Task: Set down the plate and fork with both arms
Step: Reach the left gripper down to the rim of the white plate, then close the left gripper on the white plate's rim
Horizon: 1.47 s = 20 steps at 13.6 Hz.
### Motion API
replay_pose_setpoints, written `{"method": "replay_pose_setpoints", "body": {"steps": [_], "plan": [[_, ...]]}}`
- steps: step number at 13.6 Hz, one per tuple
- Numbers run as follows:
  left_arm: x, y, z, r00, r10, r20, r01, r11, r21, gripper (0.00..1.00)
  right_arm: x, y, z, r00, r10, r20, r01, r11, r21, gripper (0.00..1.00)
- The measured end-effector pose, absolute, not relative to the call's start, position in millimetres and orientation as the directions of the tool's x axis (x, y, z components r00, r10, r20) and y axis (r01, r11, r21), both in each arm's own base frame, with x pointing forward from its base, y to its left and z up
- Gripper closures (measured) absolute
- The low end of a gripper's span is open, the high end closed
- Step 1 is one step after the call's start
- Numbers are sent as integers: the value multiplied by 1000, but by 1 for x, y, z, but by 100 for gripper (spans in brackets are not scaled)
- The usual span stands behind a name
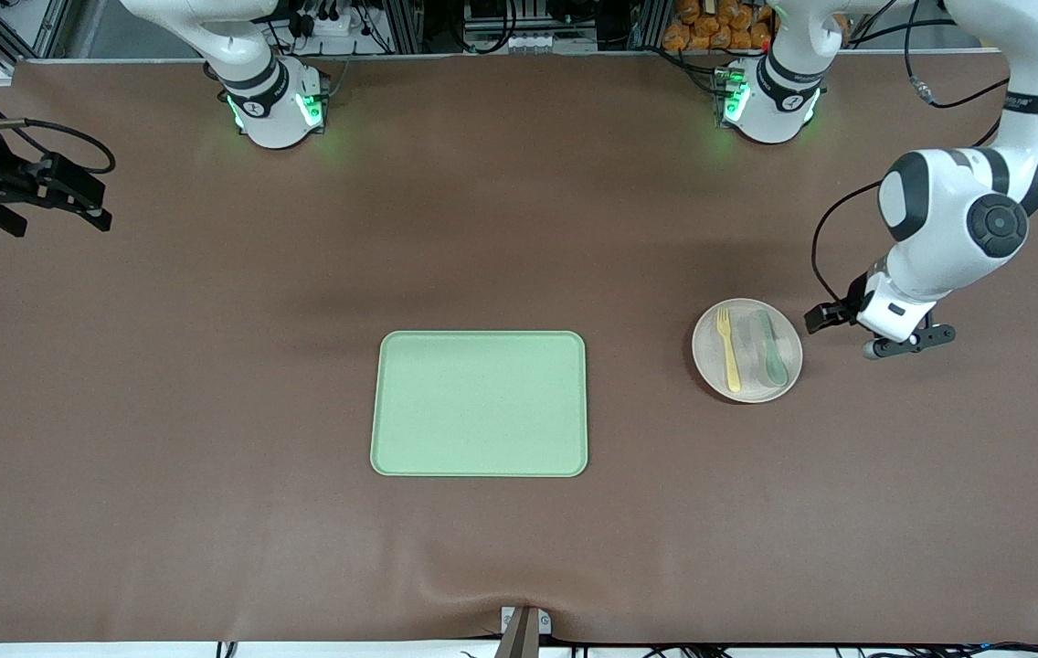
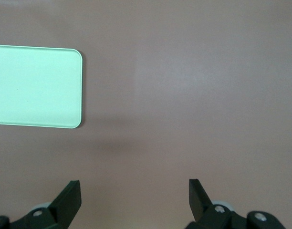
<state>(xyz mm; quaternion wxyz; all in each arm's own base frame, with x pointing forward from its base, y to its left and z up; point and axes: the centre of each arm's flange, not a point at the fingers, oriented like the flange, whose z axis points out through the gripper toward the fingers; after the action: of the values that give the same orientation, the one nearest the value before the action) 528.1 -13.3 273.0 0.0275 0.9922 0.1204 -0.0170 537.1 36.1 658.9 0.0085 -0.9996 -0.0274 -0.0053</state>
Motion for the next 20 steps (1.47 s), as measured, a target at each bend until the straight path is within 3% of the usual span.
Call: {"method": "replay_pose_setpoints", "body": {"steps": [1, 8, 9, 12, 16, 19, 20], "plan": [[528, -13, 263, 968, 246, -46, 248, -967, 54, 35, 537, 36, 659, 998, 55, 11, 55, -998, -17, 0], [527, -12, 208, 955, 288, -67, 292, -954, 62, 40, 537, 36, 659, 998, 55, 11, 55, -998, -17, 0], [527, -12, 203, 955, 289, -66, 293, -954, 61, 45, 537, 36, 659, 998, 55, 11, 55, -998, -17, 0], [525, -11, 194, 948, 310, -75, 315, -946, 70, 50, 537, 36, 659, 998, 55, 11, 55, -998, -17, 0], [524, -16, 190, 942, 323, -86, 330, -940, 82, 67, 537, 36, 659, 998, 55, 11, 55, -998, -17, 0], [523, -19, 185, 938, 332, -96, 340, -936, 90, 69, 537, 36, 659, 998, 55, 11, 55, -998, -17, 0], [524, -21, 184, 939, 331, -97, 339, -936, 91, 76, 537, 36, 659, 998, 55, 11, 55, -998, -17, 0]]}}
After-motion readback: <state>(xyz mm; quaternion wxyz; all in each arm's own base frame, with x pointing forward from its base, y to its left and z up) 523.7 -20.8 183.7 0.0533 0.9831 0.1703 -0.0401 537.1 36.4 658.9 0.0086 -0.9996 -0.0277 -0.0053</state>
